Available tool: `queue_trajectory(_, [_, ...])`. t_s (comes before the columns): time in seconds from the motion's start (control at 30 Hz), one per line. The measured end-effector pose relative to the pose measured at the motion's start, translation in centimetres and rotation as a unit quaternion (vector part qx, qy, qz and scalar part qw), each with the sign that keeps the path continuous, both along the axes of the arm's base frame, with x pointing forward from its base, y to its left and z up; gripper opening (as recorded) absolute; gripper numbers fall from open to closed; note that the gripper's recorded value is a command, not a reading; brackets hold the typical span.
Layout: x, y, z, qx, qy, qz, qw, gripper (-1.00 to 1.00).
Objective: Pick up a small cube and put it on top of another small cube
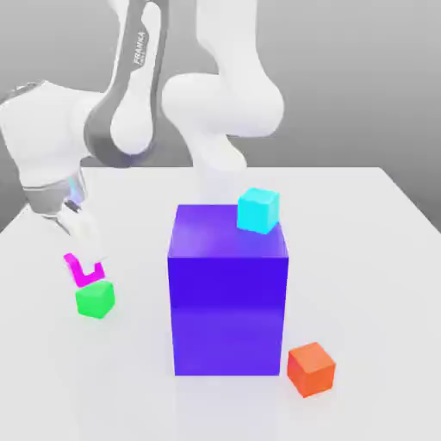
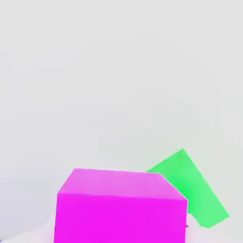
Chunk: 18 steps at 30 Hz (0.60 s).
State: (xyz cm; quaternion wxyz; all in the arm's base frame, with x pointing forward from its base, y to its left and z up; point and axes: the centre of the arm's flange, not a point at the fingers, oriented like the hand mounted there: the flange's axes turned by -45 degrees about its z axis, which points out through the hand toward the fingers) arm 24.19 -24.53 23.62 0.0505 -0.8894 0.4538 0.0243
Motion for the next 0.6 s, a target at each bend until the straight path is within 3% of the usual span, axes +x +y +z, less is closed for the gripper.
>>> queue_trajectory(0.2, [-2.6,0.9,0.5,-0.049,0.001,-0.005,0.999,-1.0])
queue_trajectory(0.5, [-2.6,1.1,-5.0,-0.054,-0.001,-0.001,0.999,-1.0])
queue_trajectory(0.53, [-2.7,1.1,-5.6,-0.055,0.0,-0.002,0.998,1.0])
queue_trajectory(0.6, [-2.6,1.1,-5.6,-0.055,0.0,0.0,0.998,1.0])
